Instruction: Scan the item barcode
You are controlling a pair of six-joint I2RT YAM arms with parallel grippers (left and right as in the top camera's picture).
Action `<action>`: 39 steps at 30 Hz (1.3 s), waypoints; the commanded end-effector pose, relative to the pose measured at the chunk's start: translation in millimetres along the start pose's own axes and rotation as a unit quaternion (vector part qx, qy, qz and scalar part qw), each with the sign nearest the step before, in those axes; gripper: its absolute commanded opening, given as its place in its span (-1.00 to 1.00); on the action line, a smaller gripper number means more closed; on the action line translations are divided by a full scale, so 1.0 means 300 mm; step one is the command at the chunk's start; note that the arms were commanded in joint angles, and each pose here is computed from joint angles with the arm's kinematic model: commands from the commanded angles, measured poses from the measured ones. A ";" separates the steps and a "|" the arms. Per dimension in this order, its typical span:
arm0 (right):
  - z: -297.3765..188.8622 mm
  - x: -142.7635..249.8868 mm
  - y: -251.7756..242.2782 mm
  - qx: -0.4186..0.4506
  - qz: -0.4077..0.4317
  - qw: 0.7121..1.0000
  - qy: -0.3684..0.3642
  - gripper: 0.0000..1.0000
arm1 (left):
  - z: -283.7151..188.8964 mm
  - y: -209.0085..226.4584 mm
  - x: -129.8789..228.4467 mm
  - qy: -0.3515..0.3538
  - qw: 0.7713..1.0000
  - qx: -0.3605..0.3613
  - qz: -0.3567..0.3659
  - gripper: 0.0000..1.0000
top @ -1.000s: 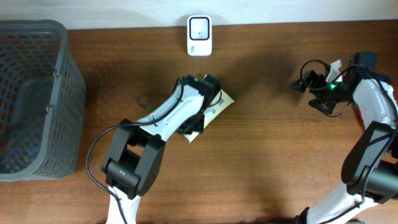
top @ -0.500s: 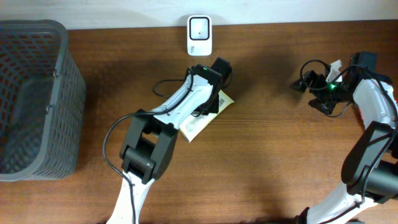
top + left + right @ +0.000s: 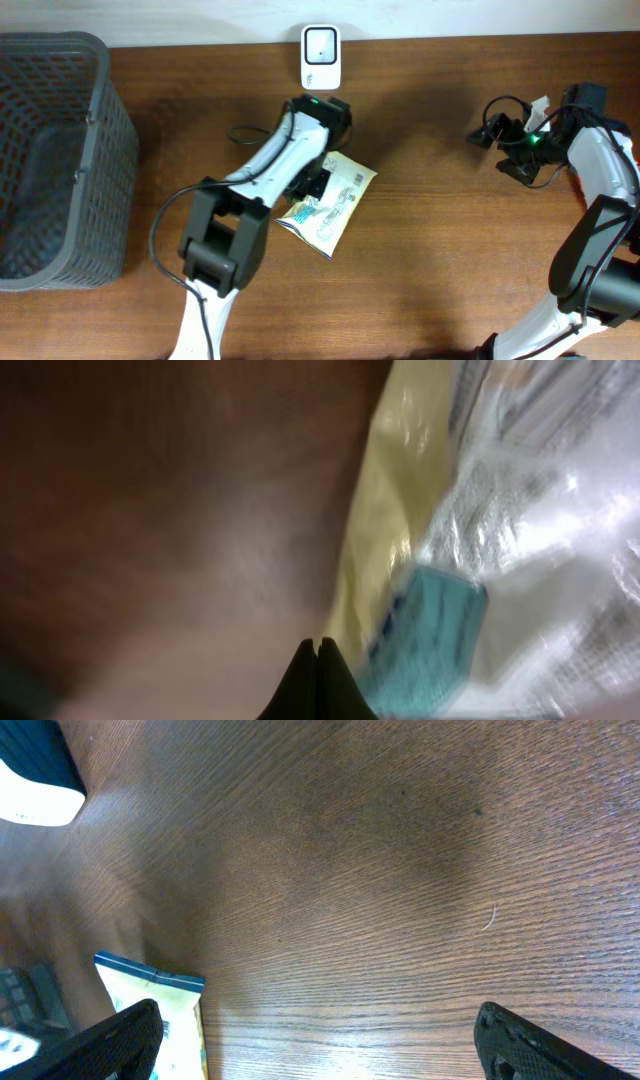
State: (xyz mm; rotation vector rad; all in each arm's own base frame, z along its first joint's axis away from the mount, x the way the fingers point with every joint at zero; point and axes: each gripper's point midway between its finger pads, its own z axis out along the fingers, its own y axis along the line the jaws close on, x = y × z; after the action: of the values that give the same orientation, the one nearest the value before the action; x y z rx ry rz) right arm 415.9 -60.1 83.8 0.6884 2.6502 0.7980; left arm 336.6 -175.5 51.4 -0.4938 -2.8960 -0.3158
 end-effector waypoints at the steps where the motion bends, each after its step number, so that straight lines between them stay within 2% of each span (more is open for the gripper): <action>1: 0.000 -0.001 -0.001 0.000 0.003 1.000 0.000 0.97 | -0.077 -0.108 0.060 0.021 0.992 0.119 -0.039 -1.00; 4: 0.000 -0.001 -0.001 0.000 0.003 1.000 0.000 0.97 | -0.117 -0.201 0.093 0.031 0.978 0.205 0.036 -1.00; 5: 0.000 -0.001 -0.001 0.000 0.003 1.000 0.000 0.97 | -0.124 -0.203 0.117 0.044 0.976 0.210 0.037 -1.00; 8: 0.000 -0.001 -0.001 0.000 0.003 1.000 0.000 0.97 | -0.099 -0.171 0.171 0.076 0.982 0.170 0.040 -1.00; 12: 0.000 -0.001 -0.001 -0.001 0.003 1.000 0.000 0.97 | 0.018 -0.187 0.126 0.052 0.985 0.158 0.043 -1.00; 14: 0.000 -0.001 -0.001 0.000 0.003 1.000 0.000 0.97 | 0.117 -0.164 0.109 0.042 0.990 0.130 0.033 -0.99; 17: 0.000 -0.001 -0.001 0.000 0.003 1.000 0.000 0.97 | 0.184 -0.004 0.074 0.018 0.999 0.007 -0.042 -1.00; 21: 0.000 -0.001 -0.001 0.000 0.003 1.000 0.000 0.97 | 0.163 0.213 -0.035 -0.049 0.990 -0.092 -0.093 -1.00; 24: 0.000 -0.001 -0.001 -0.001 0.003 1.000 0.000 0.98 | 0.041 0.333 -0.143 -0.114 0.977 -0.119 -0.136 -1.00; 26: 0.000 -0.001 -0.001 0.000 0.003 1.000 0.000 0.97 | -0.082 0.336 -0.201 -0.154 0.973 -0.091 -0.149 -1.00; 28: 0.000 -0.001 -0.001 -0.001 0.003 1.000 0.000 0.97 | -0.182 0.221 -0.256 -0.182 0.973 0.028 -0.141 -1.00; 29: 0.000 -0.001 -0.001 -0.001 0.003 1.000 0.000 0.97 | -0.212 0.120 -0.263 -0.178 0.969 0.117 -0.124 -1.00; 31: 0.000 -0.001 -0.001 -0.001 0.003 1.000 0.000 0.97 | -0.210 -0.018 -0.215 -0.135 0.963 0.213 -0.097 -1.00; 35: 0.000 -0.001 -0.001 0.000 0.003 1.000 0.000 0.97 | -0.082 -0.137 -0.154 -0.093 0.973 0.203 -0.064 -1.00; 39: 0.000 -0.001 -0.001 -0.001 0.003 1.000 0.000 0.97 | 0.013 -0.238 -0.197 -0.131 0.970 0.203 -0.035 -0.99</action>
State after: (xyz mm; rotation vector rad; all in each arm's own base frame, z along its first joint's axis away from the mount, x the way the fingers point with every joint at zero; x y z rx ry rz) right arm 415.6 -60.0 83.7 0.6899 2.6513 0.7986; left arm 371.5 -245.5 37.3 -0.3467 -3.0985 0.3106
